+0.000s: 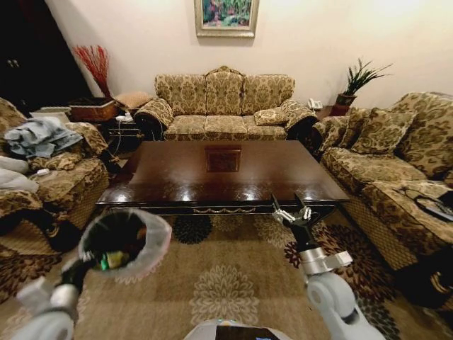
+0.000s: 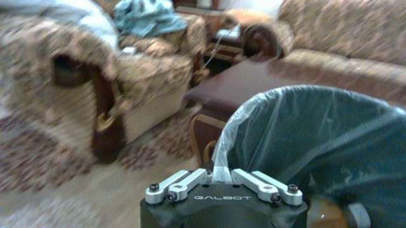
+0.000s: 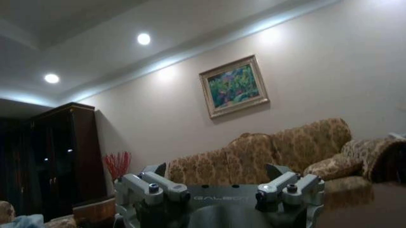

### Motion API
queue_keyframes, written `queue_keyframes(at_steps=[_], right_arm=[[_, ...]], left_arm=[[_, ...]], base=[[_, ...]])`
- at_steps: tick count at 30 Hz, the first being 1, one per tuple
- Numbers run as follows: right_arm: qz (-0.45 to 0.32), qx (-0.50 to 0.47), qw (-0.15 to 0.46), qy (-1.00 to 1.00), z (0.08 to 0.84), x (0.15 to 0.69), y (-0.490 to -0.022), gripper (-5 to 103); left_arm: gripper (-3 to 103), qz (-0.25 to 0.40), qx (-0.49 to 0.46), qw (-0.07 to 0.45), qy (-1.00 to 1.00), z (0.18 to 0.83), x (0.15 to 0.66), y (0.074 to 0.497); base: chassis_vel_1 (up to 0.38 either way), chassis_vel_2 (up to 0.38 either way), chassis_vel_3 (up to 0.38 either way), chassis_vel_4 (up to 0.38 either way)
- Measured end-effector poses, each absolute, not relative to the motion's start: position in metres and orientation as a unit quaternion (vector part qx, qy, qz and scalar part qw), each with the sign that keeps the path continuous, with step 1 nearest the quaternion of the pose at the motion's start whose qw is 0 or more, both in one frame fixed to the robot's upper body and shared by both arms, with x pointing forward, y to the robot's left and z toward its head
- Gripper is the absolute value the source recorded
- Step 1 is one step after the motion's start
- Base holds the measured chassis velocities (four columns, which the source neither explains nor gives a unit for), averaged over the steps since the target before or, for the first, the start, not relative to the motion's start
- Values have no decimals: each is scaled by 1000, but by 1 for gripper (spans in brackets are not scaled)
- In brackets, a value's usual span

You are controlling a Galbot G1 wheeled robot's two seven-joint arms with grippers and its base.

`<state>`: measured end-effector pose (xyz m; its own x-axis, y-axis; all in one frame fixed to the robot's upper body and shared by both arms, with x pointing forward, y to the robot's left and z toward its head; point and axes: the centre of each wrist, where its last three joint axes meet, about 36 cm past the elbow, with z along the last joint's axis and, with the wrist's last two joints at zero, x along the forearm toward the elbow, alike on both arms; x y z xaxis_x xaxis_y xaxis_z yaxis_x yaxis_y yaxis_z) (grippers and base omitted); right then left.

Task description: Move to the front of the table and place the trash on the table into the trash bin.

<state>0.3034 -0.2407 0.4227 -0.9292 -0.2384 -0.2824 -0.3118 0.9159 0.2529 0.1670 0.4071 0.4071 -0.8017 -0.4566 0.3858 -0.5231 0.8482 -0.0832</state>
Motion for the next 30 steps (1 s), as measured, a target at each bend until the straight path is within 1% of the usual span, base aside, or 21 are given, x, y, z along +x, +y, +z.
queue_keyframes(at_steps=[2, 5, 6, 10, 11, 13, 14, 17, 19, 22, 24, 26, 30], right_arm=[[149, -141, 122, 971, 420, 303, -241, 100], [152, -138, 117, 972, 407, 301, -240, 100], [152, -138, 117, 972, 407, 301, -240, 100], [160, -135, 109, 972, 395, 295, -234, 100], [160, -135, 109, 972, 395, 295, -234, 100], [159, -133, 102, 973, 388, 293, -234, 100], [159, -133, 102, 973, 388, 293, -234, 100], [155, -132, 96, 974, 383, 292, -235, 100], [154, -132, 93, 975, 382, 292, -236, 100], [148, -131, 85, 977, 383, 292, -236, 100], [146, -131, 83, 977, 384, 293, -236, 100], [142, -134, 78, 978, 386, 294, -234, 100], [140, -130, 72, 979, 387, 291, -233, 100]], left_arm=[[2, 93, 265, 183, -942, 402, 163, 409], [2, 101, 282, 191, -935, 366, 154, 417], [2, 101, 282, 191, -935, 366, 154, 417], [2, 121, 304, 213, -921, 321, 157, 426], [2, 121, 304, 213, -921, 321, 157, 426], [2, 142, 325, 232, -906, 295, 160, 441], [2, 142, 325, 232, -906, 295, 160, 441], [2, 158, 346, 259, -888, 269, 159, 459], [2, 160, 354, 269, -881, 258, 159, 467], [2, 150, 371, 292, -869, 222, 152, 485], [2, 150, 377, 299, -864, 213, 149, 490], [2, 158, 392, 316, -849, 190, 137, 501], [2, 176, 414, 325, -832, 169, 139, 510]], base=[[0, 0, 0, 0], [0, 0, 0, 0], [0, 0, 0, 0], [0, 0, 0, 0], [0, 0, 0, 0], [0, 0, 0, 0], [0, 0, 0, 0], [0, 0, 0, 0], [0, 0, 0, 0], [0, 0, 0, 0], [0, 0, 0, 0], [0, 0, 0, 0], [0, 0, 0, 0]])
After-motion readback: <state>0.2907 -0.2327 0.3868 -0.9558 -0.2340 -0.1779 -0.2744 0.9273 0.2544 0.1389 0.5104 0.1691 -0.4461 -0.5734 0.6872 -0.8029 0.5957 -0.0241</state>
